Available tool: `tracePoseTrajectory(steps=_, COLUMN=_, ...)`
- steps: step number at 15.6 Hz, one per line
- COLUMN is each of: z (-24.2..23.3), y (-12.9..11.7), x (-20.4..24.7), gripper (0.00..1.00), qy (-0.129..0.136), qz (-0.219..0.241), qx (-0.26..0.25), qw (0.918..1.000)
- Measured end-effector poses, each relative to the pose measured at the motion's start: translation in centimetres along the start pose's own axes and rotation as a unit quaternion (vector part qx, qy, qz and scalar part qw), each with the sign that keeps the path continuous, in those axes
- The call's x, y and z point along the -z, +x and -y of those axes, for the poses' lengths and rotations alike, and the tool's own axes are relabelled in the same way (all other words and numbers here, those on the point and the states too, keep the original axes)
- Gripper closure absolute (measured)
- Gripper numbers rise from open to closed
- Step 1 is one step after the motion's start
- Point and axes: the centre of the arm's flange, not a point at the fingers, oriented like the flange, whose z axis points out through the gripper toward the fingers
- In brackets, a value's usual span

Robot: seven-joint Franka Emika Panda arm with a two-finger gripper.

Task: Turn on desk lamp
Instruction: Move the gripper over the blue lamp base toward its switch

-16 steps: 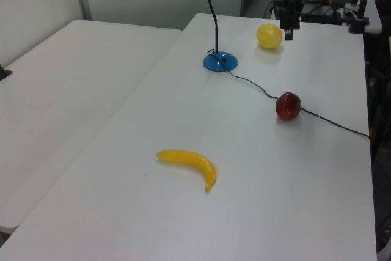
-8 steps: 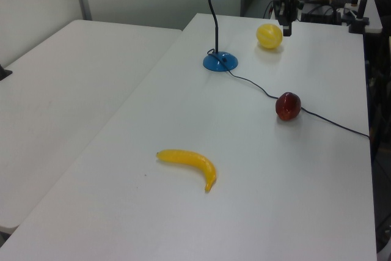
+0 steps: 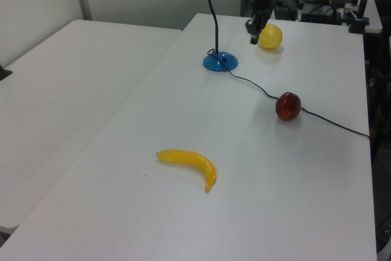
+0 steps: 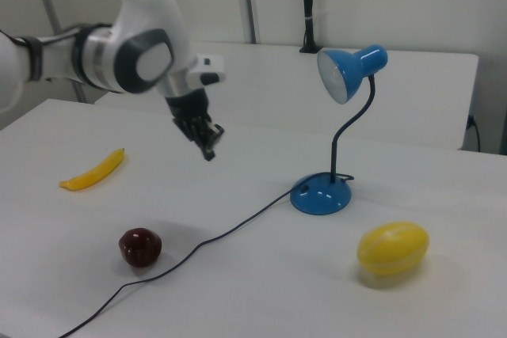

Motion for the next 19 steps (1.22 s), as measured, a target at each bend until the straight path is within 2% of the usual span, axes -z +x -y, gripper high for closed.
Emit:
tracePoseTrajectory(steps=5, z=-2.8, y=2.9, x=-4.4, gripper=0.99, qy=0.006, qz=-0.064, qx=-0.069, qw=0.9955)
tracePoseTrajectory(steps=12, z=-8.7, y=7.0, x=-6.1, gripper=0.99, qy=-0.001, qz=-0.089, qx=-0.134, qw=0.9870)
tracePoseTrajectory(steps=19, z=-11.1, y=9.1, x=-9.8, gripper=0.99, qy=0.003, qz=-0.142, qx=-0.162, qw=0.9766)
